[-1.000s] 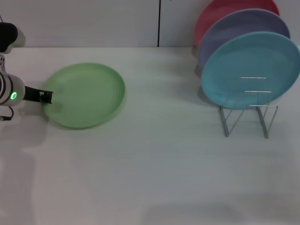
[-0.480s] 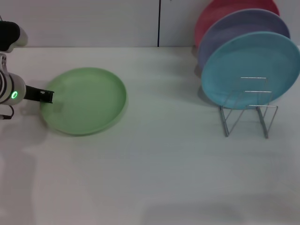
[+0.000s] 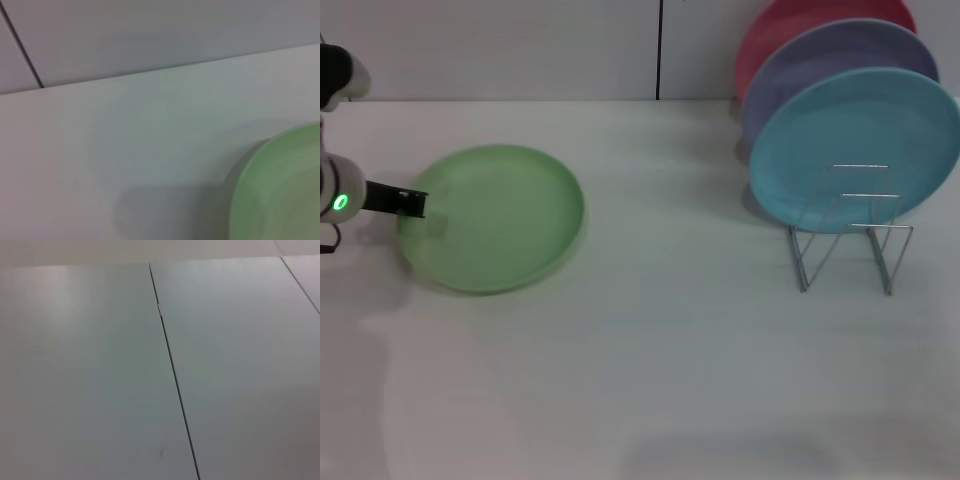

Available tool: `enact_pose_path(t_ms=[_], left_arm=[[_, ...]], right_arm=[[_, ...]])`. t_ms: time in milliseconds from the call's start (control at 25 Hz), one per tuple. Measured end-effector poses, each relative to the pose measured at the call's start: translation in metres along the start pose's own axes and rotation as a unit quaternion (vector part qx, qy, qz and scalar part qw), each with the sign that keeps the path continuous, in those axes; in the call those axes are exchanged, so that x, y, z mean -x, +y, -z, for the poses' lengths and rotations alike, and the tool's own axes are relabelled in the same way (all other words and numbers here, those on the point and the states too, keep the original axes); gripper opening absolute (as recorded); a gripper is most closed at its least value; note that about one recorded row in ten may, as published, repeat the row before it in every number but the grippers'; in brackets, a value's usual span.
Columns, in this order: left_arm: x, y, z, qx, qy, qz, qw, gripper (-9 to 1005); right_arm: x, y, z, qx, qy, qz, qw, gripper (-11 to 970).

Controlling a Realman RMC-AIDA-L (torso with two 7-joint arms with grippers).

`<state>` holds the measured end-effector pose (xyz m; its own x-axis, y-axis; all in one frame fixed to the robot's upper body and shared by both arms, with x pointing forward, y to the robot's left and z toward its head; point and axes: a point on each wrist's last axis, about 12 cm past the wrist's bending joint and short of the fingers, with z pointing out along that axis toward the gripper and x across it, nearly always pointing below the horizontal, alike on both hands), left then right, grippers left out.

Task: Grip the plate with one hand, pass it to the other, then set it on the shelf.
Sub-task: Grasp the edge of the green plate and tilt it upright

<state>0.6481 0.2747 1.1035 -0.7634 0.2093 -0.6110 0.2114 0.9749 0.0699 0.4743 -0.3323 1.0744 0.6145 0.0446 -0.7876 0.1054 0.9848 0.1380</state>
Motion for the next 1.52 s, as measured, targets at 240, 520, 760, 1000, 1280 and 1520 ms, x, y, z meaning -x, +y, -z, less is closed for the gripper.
enact_pose_path(t_ms=[240, 520, 760, 1000, 1280, 1520], left_arm=[[-0.006, 0.011, 0.005, -0.031, -0.017, 0.019, 0.999, 84], [-0.012, 0.022, 0.011, -0.074, -0.039, 0.041, 0.996, 57], [-0.017, 0.034, 0.016, -0.102, -0.059, 0.063, 0.991, 39], [-0.022, 0.044, 0.022, -0.124, -0.078, 0.083, 0.986, 36], [-0.03, 0.053, 0.029, -0.151, -0.114, 0.104, 0.976, 36], [-0.04, 0.054, 0.034, -0.178, -0.175, 0.111, 0.962, 36]], right_arm=[[0.0, 0.001, -0.001, 0.001, -0.001, -0.001, 1.0, 728], [-0.001, 0.002, -0.003, 0.002, 0.0, -0.002, 1.0, 728], [-0.002, 0.003, -0.004, 0.002, 0.001, -0.004, 1.0, 729], [-0.003, 0.004, -0.005, 0.003, 0.002, -0.006, 1.0, 729], [-0.004, 0.011, -0.006, 0.021, 0.005, -0.016, 1.0, 728], [-0.005, 0.018, -0.006, 0.047, 0.006, -0.026, 0.999, 728]])
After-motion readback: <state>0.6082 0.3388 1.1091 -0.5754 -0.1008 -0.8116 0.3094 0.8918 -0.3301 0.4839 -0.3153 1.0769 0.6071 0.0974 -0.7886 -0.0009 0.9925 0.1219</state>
